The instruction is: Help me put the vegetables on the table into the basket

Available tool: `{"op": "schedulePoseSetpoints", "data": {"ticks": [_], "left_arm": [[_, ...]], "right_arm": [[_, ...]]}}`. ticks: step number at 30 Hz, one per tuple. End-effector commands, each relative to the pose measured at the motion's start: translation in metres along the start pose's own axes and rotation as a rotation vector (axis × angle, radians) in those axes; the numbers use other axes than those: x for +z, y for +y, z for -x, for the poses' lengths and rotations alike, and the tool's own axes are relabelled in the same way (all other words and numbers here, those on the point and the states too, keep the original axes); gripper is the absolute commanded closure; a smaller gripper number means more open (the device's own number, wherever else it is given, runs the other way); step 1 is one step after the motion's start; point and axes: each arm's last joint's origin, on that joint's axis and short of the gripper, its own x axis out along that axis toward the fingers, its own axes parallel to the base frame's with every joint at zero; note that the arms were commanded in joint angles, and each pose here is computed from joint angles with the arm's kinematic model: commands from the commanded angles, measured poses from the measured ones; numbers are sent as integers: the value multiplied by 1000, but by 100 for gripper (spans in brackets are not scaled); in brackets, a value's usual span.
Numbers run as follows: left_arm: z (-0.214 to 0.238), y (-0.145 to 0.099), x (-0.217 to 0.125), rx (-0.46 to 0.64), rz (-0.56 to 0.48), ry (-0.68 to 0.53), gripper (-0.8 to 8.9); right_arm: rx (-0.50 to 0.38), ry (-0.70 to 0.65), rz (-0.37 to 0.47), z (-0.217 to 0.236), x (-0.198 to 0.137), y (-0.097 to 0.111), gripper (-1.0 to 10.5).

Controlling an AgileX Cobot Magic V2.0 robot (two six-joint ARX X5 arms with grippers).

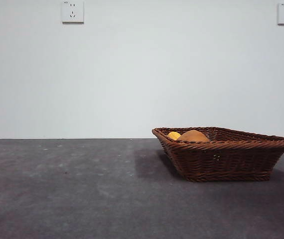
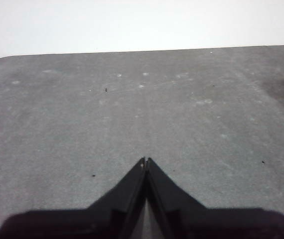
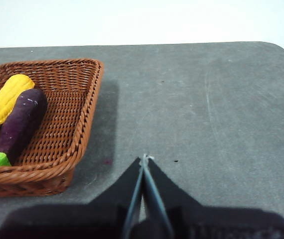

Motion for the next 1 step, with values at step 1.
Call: {"op": "schedulePoseSetpoints", "data": {"ticks": [1], "left_arm": [[-1, 0, -3, 1, -2, 6, 817]], "right_arm": [[-1, 2, 2, -1, -2, 0, 946]]}}
